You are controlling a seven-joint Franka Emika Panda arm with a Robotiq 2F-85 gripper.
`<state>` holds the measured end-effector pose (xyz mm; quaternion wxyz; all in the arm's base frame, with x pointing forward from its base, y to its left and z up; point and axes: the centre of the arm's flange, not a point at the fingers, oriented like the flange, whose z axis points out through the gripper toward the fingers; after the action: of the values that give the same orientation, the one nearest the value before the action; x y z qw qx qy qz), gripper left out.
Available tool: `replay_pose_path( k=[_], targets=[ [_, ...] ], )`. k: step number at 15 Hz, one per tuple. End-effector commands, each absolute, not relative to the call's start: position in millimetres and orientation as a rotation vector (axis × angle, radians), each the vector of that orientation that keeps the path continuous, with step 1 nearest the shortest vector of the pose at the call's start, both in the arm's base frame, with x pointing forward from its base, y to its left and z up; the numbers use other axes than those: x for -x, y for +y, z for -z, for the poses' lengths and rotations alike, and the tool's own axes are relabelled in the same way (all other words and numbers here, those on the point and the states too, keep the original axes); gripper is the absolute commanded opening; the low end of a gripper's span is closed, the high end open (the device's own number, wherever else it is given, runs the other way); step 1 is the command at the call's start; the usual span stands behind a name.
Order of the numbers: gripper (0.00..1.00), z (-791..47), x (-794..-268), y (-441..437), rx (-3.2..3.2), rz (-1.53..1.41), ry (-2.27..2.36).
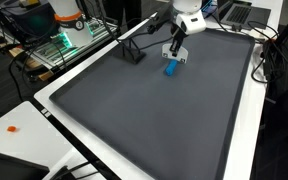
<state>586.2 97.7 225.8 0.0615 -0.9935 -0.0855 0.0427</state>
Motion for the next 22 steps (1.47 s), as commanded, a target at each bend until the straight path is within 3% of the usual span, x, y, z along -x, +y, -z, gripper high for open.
replay_pose_path(
  k=[1, 11, 22],
  targets=[
    [0.01, -234, -584, 95, 3.016, -0.127, -0.291],
    [0.01, -263, -598, 80, 3.063, -0.044, -0.315],
    [0.01, -240, -592, 63, 3.097, -0.071, -0.331]
  ],
)
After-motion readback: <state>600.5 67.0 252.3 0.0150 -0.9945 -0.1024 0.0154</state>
